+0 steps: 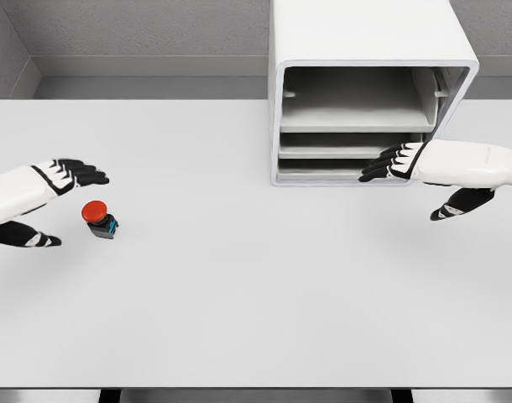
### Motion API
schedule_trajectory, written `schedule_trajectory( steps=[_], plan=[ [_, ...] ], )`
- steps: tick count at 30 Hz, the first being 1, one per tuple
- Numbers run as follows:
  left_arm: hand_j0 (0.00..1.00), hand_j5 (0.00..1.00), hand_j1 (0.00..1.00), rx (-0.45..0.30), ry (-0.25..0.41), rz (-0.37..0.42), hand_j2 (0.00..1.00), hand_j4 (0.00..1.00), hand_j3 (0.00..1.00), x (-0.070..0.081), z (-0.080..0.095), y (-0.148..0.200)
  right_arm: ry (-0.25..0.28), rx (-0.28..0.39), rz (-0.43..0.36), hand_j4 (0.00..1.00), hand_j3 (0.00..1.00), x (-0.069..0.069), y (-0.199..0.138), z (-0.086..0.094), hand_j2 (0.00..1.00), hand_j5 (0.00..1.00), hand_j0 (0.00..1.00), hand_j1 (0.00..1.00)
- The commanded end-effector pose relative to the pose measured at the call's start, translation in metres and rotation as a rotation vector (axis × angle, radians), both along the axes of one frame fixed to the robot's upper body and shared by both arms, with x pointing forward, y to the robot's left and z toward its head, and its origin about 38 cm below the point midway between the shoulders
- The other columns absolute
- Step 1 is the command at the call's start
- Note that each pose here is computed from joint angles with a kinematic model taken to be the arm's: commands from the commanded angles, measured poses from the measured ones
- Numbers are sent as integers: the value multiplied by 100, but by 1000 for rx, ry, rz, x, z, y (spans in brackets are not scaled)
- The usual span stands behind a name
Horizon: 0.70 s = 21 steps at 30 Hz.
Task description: Slide open multi-storey tabletop storage cabinets and put open load switch and slide close multi-storey tabletop storage cabinets
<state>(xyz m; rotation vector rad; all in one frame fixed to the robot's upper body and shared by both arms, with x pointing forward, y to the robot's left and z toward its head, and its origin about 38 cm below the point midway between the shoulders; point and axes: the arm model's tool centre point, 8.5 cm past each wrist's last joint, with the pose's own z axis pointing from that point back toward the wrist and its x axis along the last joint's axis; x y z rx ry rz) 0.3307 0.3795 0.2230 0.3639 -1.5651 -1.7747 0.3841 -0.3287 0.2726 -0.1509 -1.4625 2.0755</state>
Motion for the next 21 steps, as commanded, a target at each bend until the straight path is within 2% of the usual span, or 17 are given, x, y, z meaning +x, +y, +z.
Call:
schedule_trajectory(
  steps=[1, 6, 7, 8, 9, 14, 17, 19, 21],
  plan=[
    [100, 100, 100, 63, 34, -16, 100, 100, 100, -2, -12, -4, 3, 5, -6, 100, 100, 0, -1, 1, 100, 100, 100, 100],
    [100, 100, 100, 58, -10, -19, 100, 100, 100, 7, 0, -7, 3, 3, -4, 100, 100, 0, 0, 0, 100, 100, 100, 100],
    [100, 100, 100, 57, -9, -15, 100, 100, 100, 8, -4, -8, 1, 15, -5, 100, 100, 1, 0, 0, 100, 100, 100, 100],
    [100, 100, 100, 95, -20, -12, 100, 100, 100, 8, -10, -11, -20, 48, -20, 100, 100, 4, -1, 5, 100, 100, 100, 100],
    [100, 100, 100, 104, -17, -13, 100, 100, 100, 8, -13, -12, -28, 65, -22, 100, 100, 5, 1, 5, 100, 100, 100, 100],
    [100, 100, 100, 185, 47, -50, 100, 100, 100, 9, -20, -15, -42, 69, -8, 100, 100, 4, 5, 10, 100, 100, 100, 100],
    [100, 100, 100, 193, 39, 2, 100, 100, 100, 23, -14, 0, -68, 75, 17, 100, 100, 3, 13, 20, 100, 100, 100, 100],
    [100, 100, 100, 189, 28, 9, 100, 100, 100, 27, -12, 1, -79, 89, 31, 100, 100, 5, 19, 23, 100, 100, 100, 100],
    [100, 100, 100, 213, 49, -26, 100, 100, 100, 29, -23, -11, -86, 97, 42, 100, 100, 7, 24, 26, 100, 100, 100, 100]
  ],
)
